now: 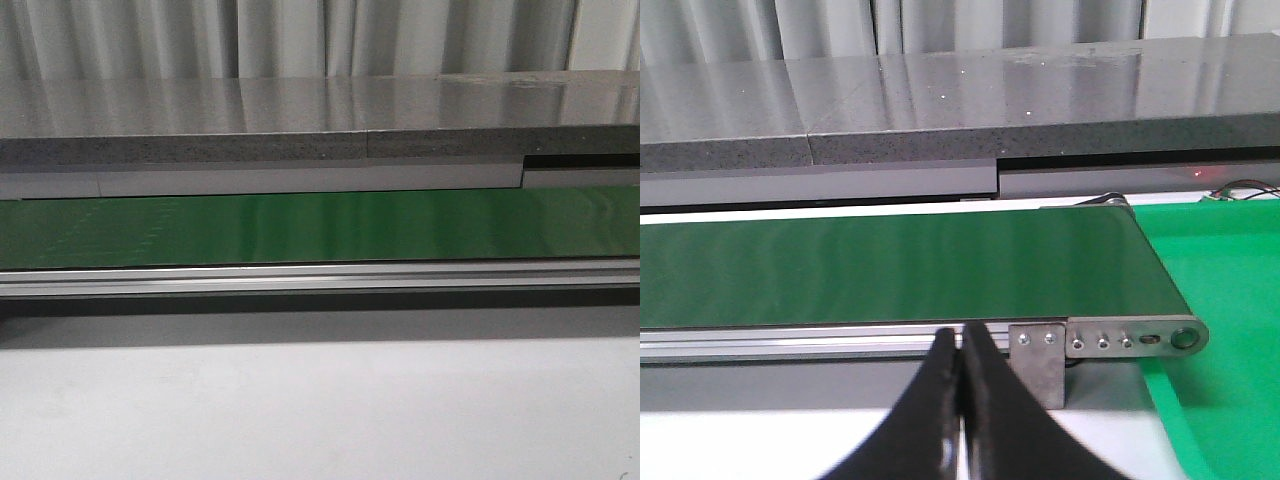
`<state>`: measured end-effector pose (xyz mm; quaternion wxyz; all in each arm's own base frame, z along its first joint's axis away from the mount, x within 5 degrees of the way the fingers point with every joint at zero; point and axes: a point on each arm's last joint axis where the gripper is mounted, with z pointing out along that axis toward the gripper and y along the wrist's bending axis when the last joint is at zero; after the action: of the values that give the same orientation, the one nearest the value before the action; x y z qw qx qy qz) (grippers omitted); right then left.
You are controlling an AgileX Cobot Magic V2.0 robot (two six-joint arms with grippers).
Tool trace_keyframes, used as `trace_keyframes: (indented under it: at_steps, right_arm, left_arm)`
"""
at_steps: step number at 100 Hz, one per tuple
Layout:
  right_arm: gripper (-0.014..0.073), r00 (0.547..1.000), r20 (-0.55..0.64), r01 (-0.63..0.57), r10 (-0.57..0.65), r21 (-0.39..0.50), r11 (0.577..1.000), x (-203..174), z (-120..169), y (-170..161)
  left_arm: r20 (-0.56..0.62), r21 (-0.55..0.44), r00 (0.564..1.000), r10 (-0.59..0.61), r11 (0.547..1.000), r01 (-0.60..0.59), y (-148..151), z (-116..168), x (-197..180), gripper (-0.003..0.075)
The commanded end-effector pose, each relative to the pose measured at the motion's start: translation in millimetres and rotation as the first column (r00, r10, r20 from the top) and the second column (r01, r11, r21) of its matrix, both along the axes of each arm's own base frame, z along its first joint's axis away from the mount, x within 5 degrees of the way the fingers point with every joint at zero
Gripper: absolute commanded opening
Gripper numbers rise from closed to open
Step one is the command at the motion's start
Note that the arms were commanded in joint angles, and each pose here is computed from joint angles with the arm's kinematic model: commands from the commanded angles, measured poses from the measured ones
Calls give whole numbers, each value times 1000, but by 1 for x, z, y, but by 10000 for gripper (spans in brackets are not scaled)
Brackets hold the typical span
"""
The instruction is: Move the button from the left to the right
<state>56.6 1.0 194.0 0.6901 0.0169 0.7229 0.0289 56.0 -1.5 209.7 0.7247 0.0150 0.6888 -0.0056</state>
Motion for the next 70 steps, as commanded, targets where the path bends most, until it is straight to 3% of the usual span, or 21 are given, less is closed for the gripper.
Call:
trace_keyframes:
  at_steps: [1,13,32,56,70]
  right_arm:
    - [-67,993,114,3,-3,-1,1000,-2,13,0]
    - [-67,993,114,3,-3,-1,1000,-2,13,0]
    - [-67,993,114,3,-3,-1,1000,-2,13,0]
    - [-67,993,114,3,-3,-1,1000,-2,13,0]
    - [-67,993,114,3,-3,-1,1000,-2,13,0]
  left_arm:
    - [79,-15,997,-14,1000,16,-1,-3,-1,-20]
    - [72,-15,997,-13,1000,14,-1,1,-2,-20]
    - [-45,-86,999,-15,996,11,-1,21,0,-20]
    - [-161,-118,987,-27,993,8,-2,77,14,-20]
    - [-264,-70,964,-11,998,-8,-2,110,36,-20]
